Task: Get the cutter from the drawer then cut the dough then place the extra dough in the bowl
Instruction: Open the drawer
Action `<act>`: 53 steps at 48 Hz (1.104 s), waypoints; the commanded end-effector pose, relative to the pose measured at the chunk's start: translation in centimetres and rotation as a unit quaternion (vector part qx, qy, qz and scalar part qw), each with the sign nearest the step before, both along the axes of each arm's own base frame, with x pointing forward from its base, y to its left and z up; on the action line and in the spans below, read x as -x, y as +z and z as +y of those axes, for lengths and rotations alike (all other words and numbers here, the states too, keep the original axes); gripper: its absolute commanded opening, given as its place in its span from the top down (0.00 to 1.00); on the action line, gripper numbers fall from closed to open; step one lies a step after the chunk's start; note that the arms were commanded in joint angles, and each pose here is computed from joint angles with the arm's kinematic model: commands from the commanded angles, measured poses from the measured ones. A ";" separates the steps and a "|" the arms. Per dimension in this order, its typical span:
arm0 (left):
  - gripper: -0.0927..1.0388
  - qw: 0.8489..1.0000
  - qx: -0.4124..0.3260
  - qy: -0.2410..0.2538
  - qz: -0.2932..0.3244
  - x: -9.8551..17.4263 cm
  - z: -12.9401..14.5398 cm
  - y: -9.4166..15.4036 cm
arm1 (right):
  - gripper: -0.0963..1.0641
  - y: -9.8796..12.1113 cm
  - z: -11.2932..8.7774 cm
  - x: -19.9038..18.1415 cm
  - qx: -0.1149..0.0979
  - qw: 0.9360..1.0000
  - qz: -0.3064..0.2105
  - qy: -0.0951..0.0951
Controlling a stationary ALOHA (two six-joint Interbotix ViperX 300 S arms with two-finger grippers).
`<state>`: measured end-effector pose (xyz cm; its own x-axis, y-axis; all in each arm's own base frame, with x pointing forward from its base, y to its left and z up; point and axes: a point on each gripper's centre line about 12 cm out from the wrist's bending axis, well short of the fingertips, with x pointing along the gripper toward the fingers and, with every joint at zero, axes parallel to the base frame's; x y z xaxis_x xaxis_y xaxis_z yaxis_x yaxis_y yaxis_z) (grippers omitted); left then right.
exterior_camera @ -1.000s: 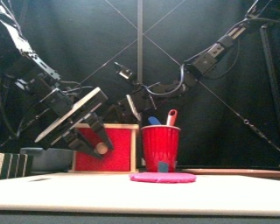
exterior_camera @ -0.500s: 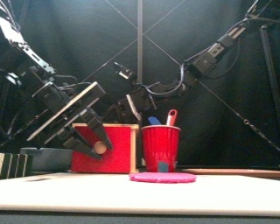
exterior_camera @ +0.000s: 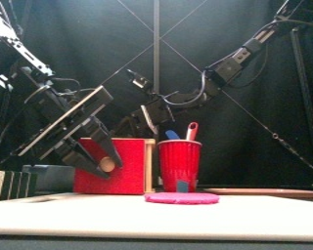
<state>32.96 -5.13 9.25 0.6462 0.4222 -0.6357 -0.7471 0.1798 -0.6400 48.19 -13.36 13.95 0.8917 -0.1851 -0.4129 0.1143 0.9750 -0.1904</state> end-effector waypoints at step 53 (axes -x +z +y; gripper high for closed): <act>0.41 0.999 0.023 -0.043 0.003 -0.2 -2.7 -0.1 | 0.89 -1.2 -0.2 0.3 -0.005 1.000 0.029 -0.006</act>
